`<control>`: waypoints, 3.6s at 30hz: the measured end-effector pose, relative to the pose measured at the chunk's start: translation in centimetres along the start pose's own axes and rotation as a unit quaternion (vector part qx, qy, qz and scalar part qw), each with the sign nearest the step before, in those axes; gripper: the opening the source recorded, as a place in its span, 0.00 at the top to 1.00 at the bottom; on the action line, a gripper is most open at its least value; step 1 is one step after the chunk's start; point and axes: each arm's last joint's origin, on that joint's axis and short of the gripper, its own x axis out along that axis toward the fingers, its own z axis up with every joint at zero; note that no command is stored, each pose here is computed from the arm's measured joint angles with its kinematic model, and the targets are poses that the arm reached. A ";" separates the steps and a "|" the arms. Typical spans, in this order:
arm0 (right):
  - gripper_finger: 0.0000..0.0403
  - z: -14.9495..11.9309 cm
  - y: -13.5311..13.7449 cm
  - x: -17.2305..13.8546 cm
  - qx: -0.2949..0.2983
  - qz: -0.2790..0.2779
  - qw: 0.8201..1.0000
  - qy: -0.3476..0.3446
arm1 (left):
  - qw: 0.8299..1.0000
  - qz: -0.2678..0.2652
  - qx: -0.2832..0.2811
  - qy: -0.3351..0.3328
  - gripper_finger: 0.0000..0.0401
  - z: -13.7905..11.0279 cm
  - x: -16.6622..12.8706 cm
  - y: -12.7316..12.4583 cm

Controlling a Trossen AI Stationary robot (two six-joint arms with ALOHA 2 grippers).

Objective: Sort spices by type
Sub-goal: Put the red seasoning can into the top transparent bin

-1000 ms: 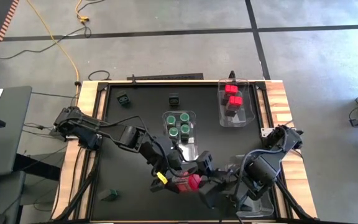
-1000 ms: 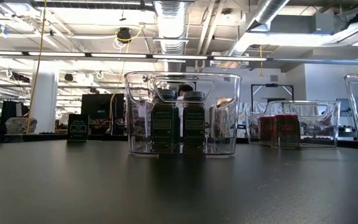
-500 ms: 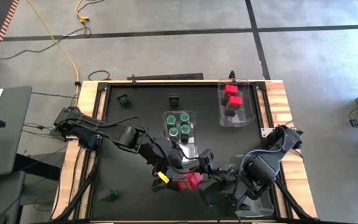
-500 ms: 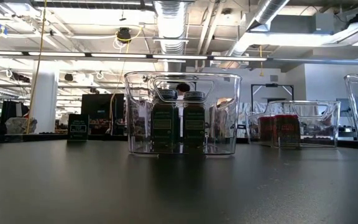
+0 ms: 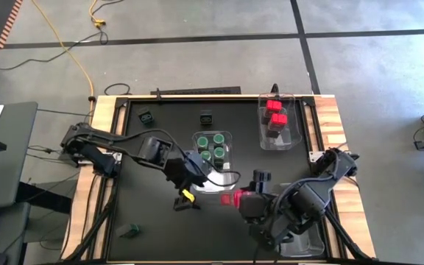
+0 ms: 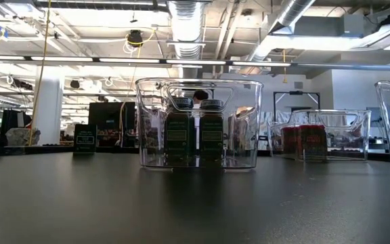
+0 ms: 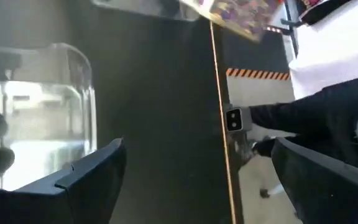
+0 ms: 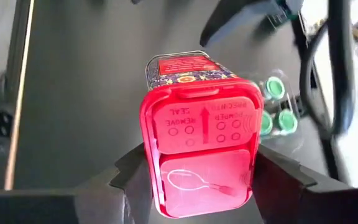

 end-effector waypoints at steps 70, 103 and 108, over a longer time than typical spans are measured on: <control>0.40 -21.5 -28.8 11.2 0.095 0.067 0.951 0.286 | 0.920 0.221 -0.102 -0.306 0.05 -16.4 -9.4 13.0; 0.33 -25.8 -27.3 17.5 0.059 0.087 0.940 0.324 | 0.917 0.211 -0.132 -0.312 0.05 -16.5 -9.4 13.0; 0.33 -25.7 -27.3 17.6 0.059 0.086 0.941 0.322 | 0.917 0.211 -0.132 -0.312 0.05 -16.5 -9.4 13.0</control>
